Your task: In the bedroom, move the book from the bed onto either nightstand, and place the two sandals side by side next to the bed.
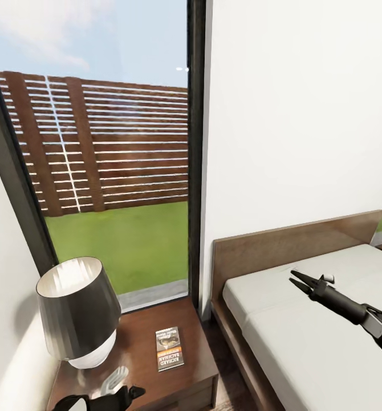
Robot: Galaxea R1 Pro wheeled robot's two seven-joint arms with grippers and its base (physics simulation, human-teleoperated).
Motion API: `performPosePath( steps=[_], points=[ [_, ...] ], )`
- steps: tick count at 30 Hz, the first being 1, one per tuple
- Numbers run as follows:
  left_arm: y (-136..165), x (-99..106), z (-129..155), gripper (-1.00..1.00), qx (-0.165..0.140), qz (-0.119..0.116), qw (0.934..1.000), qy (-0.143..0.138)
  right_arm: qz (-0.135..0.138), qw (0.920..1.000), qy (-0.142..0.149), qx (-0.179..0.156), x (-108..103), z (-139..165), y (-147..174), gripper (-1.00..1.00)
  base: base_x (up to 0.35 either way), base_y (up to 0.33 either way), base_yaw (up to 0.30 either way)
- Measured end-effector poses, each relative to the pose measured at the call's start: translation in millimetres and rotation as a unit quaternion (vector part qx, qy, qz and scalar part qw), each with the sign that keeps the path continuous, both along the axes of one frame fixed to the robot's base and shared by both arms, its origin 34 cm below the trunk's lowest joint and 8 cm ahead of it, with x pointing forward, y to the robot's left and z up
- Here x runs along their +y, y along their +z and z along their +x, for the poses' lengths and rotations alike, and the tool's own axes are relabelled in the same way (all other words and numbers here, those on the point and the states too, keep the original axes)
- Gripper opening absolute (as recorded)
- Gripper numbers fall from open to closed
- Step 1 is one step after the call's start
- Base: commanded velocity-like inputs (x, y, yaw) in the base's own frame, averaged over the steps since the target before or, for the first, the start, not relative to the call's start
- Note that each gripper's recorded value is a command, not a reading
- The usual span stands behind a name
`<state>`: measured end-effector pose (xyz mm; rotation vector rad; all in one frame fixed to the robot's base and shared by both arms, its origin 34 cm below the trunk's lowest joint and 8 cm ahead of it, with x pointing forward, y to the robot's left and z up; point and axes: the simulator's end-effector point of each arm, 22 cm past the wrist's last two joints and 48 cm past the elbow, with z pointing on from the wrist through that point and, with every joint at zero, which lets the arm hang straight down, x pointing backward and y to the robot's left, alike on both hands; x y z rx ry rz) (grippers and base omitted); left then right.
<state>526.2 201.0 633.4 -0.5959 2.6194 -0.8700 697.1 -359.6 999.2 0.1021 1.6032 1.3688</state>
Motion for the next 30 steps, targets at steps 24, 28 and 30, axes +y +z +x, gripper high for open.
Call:
performPosePath(
  steps=[24, 28, 30],
  points=[
    [-6.2, -2.1, -12.7, 1.0, -0.003, 0.014, 0.9992, -0.037, -0.008, 0.9988, 0.025, 0.041, 29.5, -7.0, -33.5, 1.0, 0.0, 0.0, 0.154],
    [-7.3, -2.7, -14.3, 1.0, -0.001, 0.014, 0.9992, -0.037, -0.006, 0.9987, 0.028, 0.041, 33.2, -6.9, -34.4, 1.0, 0.0, 0.0, 0.258],
    [-7.5, -2.8, -14.4, 1.0, -0.001, 0.014, 0.9992, -0.037, -0.006, 0.9987, 0.029, 0.042, 34.2, -7.0, -35.0, 1.0, 0.0, 0.0, 0.259]
  ],
)
